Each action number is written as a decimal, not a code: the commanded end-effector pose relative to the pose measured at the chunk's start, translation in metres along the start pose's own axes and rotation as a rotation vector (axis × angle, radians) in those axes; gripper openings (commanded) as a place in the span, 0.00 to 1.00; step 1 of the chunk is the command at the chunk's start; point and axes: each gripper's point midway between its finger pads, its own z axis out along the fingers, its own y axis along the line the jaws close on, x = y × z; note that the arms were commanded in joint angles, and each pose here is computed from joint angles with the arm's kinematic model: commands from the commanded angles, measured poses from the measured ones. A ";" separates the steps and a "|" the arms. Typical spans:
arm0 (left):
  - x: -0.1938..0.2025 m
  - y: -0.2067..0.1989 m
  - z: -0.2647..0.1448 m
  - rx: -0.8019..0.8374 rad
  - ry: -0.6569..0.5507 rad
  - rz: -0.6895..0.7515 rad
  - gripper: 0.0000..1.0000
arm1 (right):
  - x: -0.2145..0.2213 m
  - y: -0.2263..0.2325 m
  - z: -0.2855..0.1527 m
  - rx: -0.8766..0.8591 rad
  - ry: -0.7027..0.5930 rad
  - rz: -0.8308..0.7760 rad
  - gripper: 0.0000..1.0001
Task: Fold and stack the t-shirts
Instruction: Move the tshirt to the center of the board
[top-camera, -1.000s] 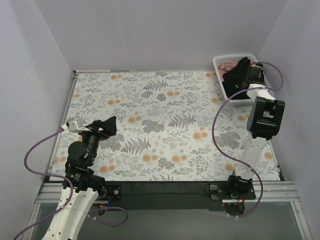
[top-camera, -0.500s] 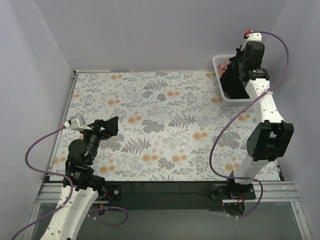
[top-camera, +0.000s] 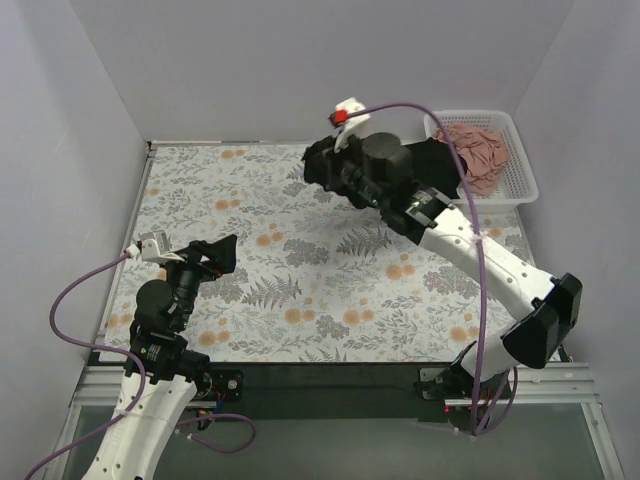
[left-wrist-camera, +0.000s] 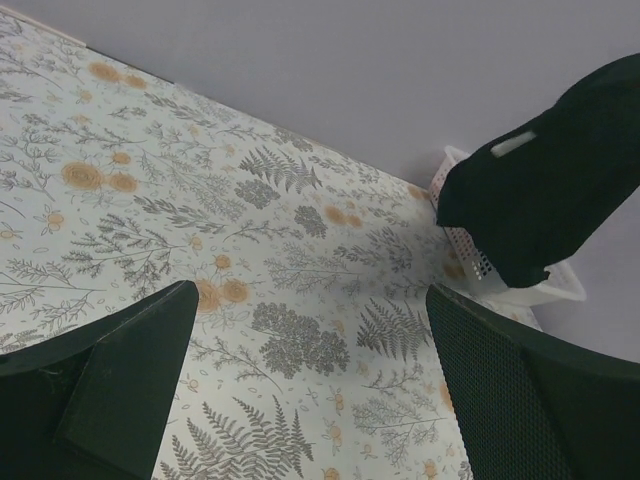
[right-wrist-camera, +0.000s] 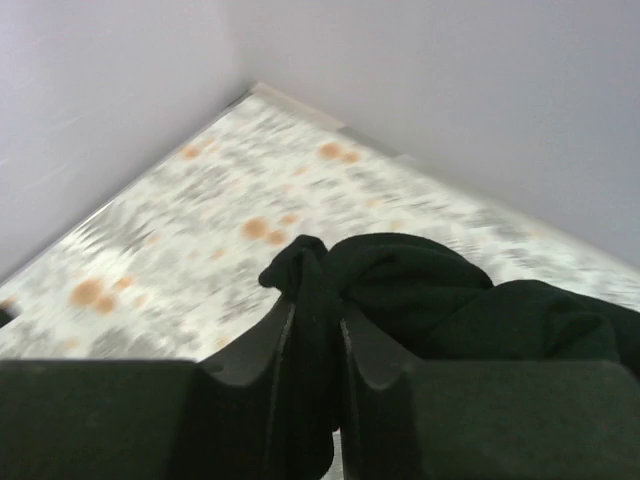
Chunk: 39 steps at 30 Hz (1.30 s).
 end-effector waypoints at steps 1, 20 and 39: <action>-0.013 -0.007 -0.003 0.006 -0.019 0.001 0.98 | 0.018 0.102 0.013 -0.224 -0.040 0.052 0.32; 0.028 0.004 0.017 -0.060 0.158 -0.059 0.98 | 0.181 0.014 -0.017 0.041 0.312 -0.126 0.87; 0.229 0.001 0.012 -0.333 0.932 0.021 0.91 | 0.291 -0.101 -0.097 0.251 0.535 0.278 0.84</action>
